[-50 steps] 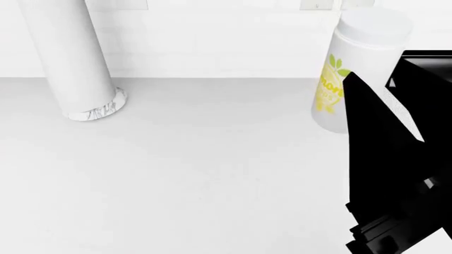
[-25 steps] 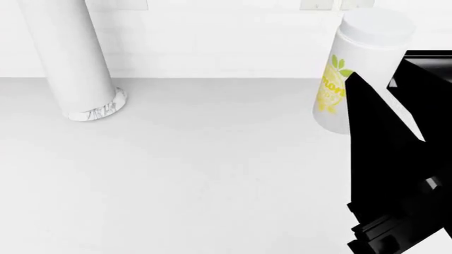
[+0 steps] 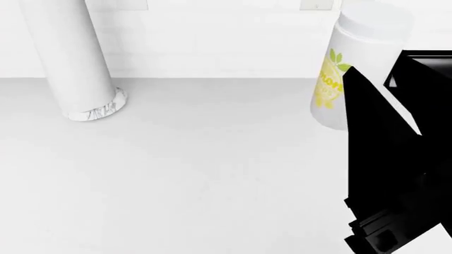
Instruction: Pick and place the shaker into the drawer. Then close the cabinet.
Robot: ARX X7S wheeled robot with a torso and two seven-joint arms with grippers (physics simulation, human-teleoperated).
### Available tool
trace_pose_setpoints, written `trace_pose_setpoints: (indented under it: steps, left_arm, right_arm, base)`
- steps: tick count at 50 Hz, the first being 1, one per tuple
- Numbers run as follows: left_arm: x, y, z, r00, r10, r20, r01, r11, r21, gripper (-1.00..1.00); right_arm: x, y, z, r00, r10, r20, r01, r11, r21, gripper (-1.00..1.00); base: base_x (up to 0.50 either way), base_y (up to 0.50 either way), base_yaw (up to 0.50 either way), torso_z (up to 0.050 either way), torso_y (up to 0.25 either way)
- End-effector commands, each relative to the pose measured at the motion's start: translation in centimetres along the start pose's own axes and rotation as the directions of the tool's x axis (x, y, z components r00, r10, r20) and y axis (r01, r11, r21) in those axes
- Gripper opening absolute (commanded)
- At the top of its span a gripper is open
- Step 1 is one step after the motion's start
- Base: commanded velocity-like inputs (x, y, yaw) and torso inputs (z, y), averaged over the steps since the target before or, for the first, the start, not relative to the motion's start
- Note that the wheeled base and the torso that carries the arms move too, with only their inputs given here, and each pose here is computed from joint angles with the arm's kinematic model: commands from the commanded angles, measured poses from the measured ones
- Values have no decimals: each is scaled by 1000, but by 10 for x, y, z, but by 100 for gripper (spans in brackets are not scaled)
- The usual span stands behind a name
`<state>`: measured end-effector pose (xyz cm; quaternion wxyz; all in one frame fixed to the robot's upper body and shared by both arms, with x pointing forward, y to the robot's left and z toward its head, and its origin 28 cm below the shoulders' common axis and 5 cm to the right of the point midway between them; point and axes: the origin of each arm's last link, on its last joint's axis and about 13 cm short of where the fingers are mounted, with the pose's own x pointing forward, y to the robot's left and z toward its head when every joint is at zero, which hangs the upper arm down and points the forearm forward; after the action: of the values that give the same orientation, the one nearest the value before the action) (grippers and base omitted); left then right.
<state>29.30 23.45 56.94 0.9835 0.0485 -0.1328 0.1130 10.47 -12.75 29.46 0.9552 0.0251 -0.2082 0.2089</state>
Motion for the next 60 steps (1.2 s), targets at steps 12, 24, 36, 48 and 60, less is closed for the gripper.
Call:
trace_pose_setpoints:
  steps: [12, 24, 36, 48, 60]
  left_arm:
    - [-46, 50, 28, 998, -14, 57, 17, 999, -43, -100]
    - [-76, 69, 35, 992, -103, 76, 104, 995, -6, -100]
    - [-112, 92, 34, 986, -139, 95, 140, 990, -7, -100]
    - [-136, 106, 8, 982, -147, 116, 150, 988, -21, -100]
    - [-119, 108, -34, 984, -159, 82, 161, 987, -20, -100]
  right_arm:
    - [5, -1, -3, 1000, -11, 13, 11, 1000, 9, -100]
    - [9, -1, -6, 1000, -12, 14, 12, 1000, 17, -100]
    - [14, -1, -9, 1000, -16, 19, 16, 1000, 24, -100]
    - [21, 0, -11, 999, -18, 27, 17, 1000, 19, -100]
    - [26, 0, -13, 999, -31, 37, 32, 999, -6, -100]
  base:
    - [0, 0, 0, 0, 0]
    - [0, 0, 0, 0, 0]
    - [0, 0, 0, 0, 0]
    - [0, 0, 0, 0, 0]
    - [0, 0, 0, 0, 0]
